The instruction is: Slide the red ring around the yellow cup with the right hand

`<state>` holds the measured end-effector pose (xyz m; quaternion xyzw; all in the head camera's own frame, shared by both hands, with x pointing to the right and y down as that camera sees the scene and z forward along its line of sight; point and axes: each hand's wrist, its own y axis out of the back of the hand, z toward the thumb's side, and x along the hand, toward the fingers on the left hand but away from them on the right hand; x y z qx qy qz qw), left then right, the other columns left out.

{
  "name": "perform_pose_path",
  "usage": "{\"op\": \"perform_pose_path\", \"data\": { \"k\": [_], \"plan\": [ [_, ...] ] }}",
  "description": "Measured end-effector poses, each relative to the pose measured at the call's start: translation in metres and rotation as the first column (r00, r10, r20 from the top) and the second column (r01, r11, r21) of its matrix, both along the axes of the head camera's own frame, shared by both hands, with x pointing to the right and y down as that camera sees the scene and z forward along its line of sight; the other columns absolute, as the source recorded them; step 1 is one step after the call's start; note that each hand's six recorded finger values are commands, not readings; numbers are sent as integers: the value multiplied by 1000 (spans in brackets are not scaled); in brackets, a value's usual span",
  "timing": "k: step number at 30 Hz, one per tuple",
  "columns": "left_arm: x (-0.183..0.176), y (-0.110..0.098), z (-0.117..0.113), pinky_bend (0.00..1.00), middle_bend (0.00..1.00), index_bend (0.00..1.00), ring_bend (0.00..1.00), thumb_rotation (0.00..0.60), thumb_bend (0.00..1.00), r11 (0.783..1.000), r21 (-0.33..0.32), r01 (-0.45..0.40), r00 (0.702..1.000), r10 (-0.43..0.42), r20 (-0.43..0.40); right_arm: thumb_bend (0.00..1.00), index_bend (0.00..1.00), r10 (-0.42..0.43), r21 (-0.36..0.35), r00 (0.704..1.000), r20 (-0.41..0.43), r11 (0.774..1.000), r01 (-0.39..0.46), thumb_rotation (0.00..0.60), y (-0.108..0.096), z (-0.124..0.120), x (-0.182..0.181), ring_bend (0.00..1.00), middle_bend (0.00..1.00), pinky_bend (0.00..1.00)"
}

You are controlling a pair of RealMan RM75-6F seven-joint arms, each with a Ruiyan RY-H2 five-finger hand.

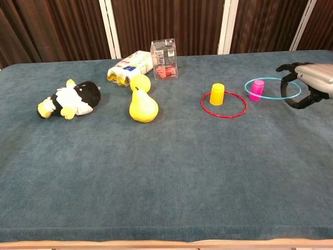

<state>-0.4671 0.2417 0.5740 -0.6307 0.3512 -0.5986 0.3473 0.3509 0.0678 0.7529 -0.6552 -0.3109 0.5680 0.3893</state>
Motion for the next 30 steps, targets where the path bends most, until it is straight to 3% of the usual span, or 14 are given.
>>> {"op": "perform_pose_path", "data": {
  "k": [1,3,10,17,21,26,30],
  "plan": [
    [0,0,0,73,0,0,0,600,466,1000,-1,1,1000,-1,1,450,356,4,-6,1000,4,1000,-4,600,2,2,1,0,166,0],
    [-1,0,0,73,0,0,0,600,467,1000,-3,3,1000,-3,1,375,213,13,-8,1000,3,1000,-13,600,4,1,5,0,142,0],
    [0,0,-2,73,0,0,0,600,467,1000,1,-1,1000,1,-6,318,18,26,25,1000,16,999,-26,600,16,-20,24,0,48,0],
    [4,3,-6,73,0,0,0,600,467,1000,15,-15,1000,16,-15,268,0,18,57,994,107,998,-24,600,55,-68,23,0,0,0],
    [8,5,-7,73,0,0,0,600,469,999,22,-31,999,31,-20,267,0,40,65,990,138,997,-49,600,99,-113,16,0,0,0],
    [9,8,-11,71,0,0,0,600,466,998,36,-41,999,42,-22,219,0,123,100,992,25,987,-124,600,156,-164,37,0,0,0],
    [10,8,-9,70,0,0,0,600,465,998,32,-46,999,46,-15,202,0,144,130,989,-43,982,-137,600,162,-181,56,0,0,0]
  ]
}}
